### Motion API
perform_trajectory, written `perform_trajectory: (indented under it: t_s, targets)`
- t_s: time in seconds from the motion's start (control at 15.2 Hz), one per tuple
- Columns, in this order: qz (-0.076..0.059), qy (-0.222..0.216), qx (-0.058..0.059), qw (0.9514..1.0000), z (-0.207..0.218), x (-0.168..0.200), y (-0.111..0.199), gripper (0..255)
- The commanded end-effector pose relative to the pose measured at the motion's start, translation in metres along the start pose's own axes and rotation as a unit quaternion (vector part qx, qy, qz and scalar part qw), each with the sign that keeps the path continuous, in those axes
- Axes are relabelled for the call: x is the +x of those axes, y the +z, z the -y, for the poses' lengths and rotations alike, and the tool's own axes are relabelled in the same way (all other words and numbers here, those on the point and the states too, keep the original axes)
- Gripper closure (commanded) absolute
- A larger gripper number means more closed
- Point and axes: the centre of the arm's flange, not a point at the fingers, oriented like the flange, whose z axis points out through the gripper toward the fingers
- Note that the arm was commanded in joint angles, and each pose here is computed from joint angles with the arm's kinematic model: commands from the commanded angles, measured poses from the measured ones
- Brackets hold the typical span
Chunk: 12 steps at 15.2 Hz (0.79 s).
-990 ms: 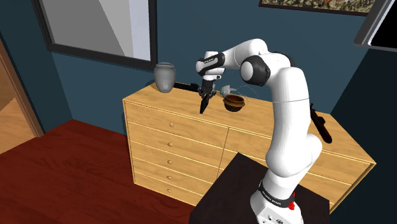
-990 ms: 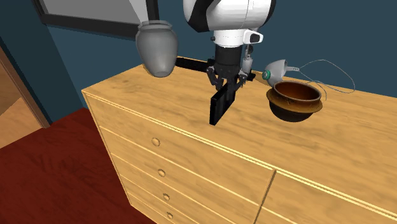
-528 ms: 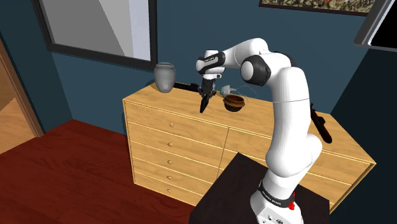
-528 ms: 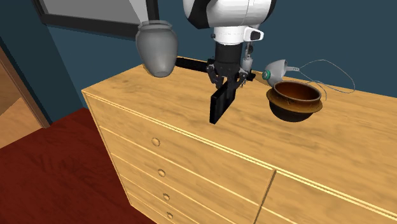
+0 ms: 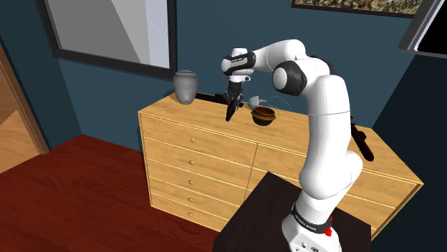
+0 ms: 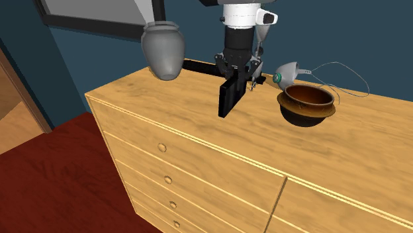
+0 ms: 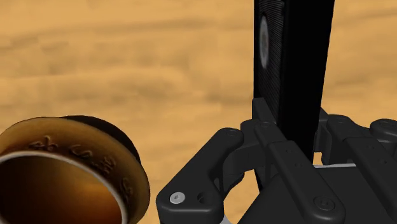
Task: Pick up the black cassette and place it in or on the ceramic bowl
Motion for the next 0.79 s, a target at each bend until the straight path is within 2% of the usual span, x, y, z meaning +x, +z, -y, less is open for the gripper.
perform_trajectory:
  t_s: [0.0, 0.73]
  targets:
    - [0.000, 0.000, 0.000, 1.0000, -0.001, -0.001, -0.010, 255]
    - [0.000, 0.000, 0.000, 1.0000, -0.001, 0.000, -0.068, 255]
